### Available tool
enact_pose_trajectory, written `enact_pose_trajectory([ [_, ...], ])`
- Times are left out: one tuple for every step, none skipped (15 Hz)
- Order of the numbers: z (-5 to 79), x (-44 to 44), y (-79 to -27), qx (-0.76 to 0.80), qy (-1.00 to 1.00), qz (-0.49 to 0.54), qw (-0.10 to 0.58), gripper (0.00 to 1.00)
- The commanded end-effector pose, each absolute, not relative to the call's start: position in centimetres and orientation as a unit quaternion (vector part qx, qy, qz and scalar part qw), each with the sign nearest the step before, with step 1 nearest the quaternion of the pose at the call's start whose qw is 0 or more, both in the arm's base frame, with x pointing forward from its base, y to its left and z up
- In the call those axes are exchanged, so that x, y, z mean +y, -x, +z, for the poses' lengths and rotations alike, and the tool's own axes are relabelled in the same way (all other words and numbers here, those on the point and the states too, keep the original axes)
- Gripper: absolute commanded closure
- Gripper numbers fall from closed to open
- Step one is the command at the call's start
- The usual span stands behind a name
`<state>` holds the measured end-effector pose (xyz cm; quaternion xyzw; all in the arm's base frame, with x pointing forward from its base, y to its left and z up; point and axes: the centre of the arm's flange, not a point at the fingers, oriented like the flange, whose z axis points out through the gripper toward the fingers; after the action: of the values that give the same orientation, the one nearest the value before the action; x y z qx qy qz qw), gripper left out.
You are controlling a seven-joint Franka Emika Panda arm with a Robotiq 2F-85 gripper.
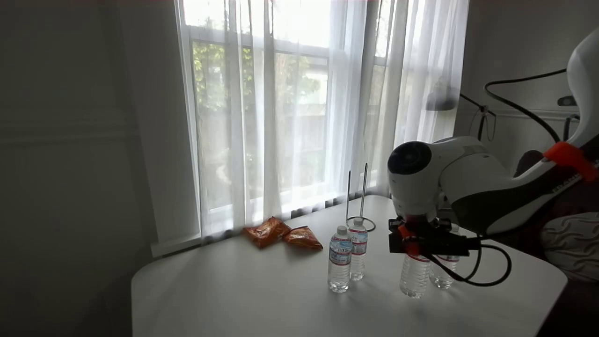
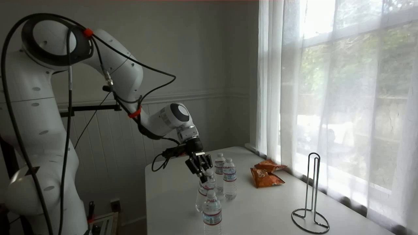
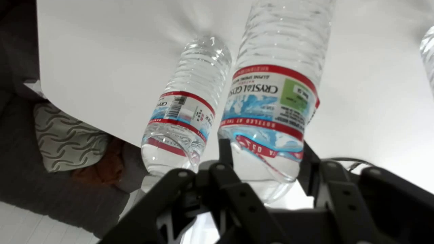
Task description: Position the two bottles upright
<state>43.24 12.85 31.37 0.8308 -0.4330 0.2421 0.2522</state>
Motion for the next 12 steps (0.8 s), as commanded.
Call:
enact_pose_trajectory([
  [31.3, 14.0, -42.4, -0.424, -0.798, 0.307, 0.299, 0.78],
  [30.9, 14.2, -42.3, -0.418, -0.792, 0.318, 0.31, 0.78],
  [30.4, 14.4, -42.3, -0.412, -0.794, 0.32, 0.311, 0.78],
  [29.9, 14.5, -42.3, -0.41, -0.792, 0.324, 0.315, 0.78],
  [29.3, 14.7, -42.3, -0.407, -0.793, 0.324, 0.317, 0.78],
  [28.9, 14.9, -42.2, -0.404, -0.795, 0.322, 0.318, 0.78],
  [28.4, 15.1, -42.3, -0.402, -0.795, 0.323, 0.32, 0.78],
  [28.0, 15.2, -42.3, -0.401, -0.795, 0.322, 0.321, 0.78],
  [27.7, 15.3, -42.2, -0.402, -0.794, 0.324, 0.322, 0.78],
  [27.5, 15.4, -42.2, -0.402, -0.793, 0.325, 0.323, 0.78],
  [27.3, 15.4, -42.1, -0.402, -0.792, 0.326, 0.324, 0.78],
  [27.2, 15.5, -42.0, -0.404, -0.791, 0.325, 0.325, 0.73],
])
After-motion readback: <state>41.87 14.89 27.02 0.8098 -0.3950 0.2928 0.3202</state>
